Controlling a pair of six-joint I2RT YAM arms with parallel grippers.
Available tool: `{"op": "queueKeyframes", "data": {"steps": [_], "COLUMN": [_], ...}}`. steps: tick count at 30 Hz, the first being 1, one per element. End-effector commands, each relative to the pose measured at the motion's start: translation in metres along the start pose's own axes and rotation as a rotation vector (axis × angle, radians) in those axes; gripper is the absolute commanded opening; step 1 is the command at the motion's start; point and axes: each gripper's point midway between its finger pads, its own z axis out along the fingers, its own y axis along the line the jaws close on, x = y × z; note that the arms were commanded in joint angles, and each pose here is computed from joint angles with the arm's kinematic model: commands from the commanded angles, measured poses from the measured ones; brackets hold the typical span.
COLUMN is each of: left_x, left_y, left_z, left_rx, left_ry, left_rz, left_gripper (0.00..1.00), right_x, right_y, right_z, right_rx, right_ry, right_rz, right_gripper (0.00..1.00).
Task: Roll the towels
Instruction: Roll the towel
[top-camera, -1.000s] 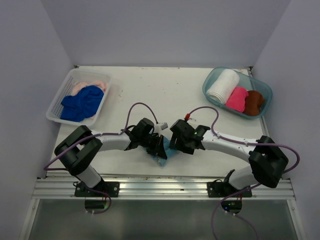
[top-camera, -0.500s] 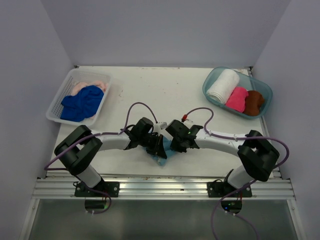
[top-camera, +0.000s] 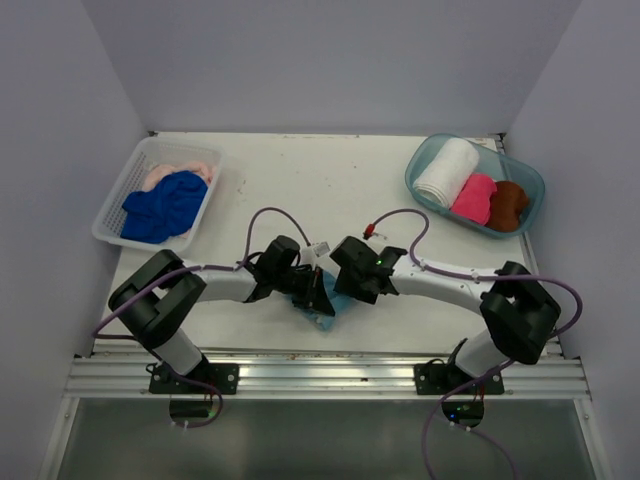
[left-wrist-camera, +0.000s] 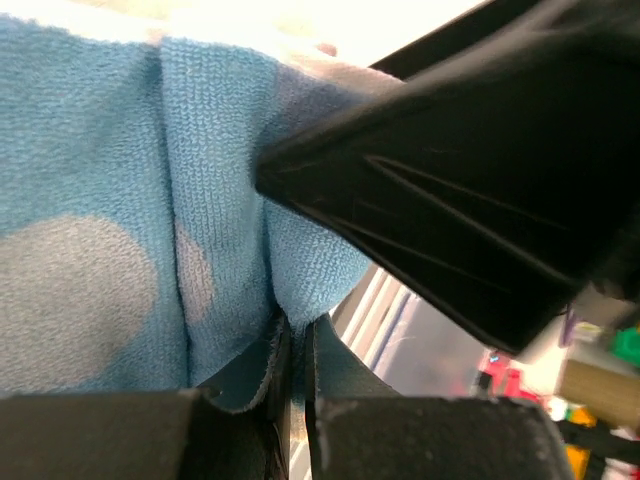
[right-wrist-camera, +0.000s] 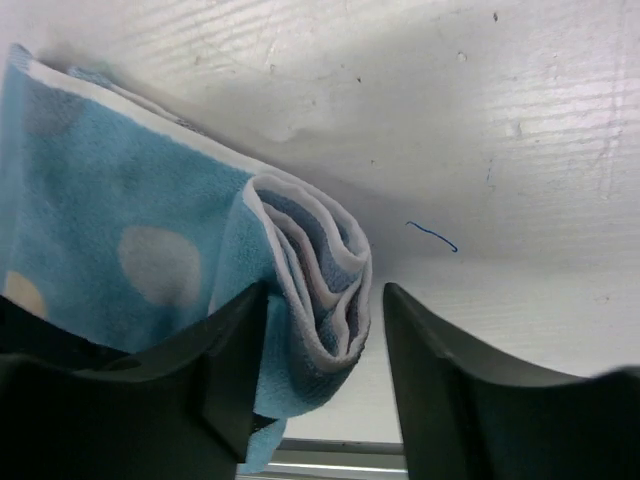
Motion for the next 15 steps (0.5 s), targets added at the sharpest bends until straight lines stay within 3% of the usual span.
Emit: {"op": "queueKeyframes", "data": {"steps": [1, 3, 7, 15], "left_x": [-0.006, -0.010, -0.009, -0.008], "left_y": [-0.017, -0.022, -0.022, -0.016], "left_z": [0.002, 0.002, 0.003, 0.002], "left_rx": [0.119, 0.161, 0.185, 0.179], "left_ry": [-0.030, -0.050, -0.064, -0.075], "left_rz": [-0.043, -0.064, -0.094, -0.141], "left_gripper": [0.00, 0.00, 0.00, 0.00], "right_x": [-0.031, -0.038, -0.048, -0.024], "right_y": [0.008, 0.012, 0.017, -0.013], "right_z": [-0.023, -0.034, -0.052, -0.053], "right_rx": [-0.058, -0.123, -0.272, -0.378], "right_ry": [-0.122, -0.154, -0.223, -0.199], "right_rz": [0.012, 0.024, 0.066, 0.095], "right_gripper": [0.59, 0.64, 0.65, 0.65]}}
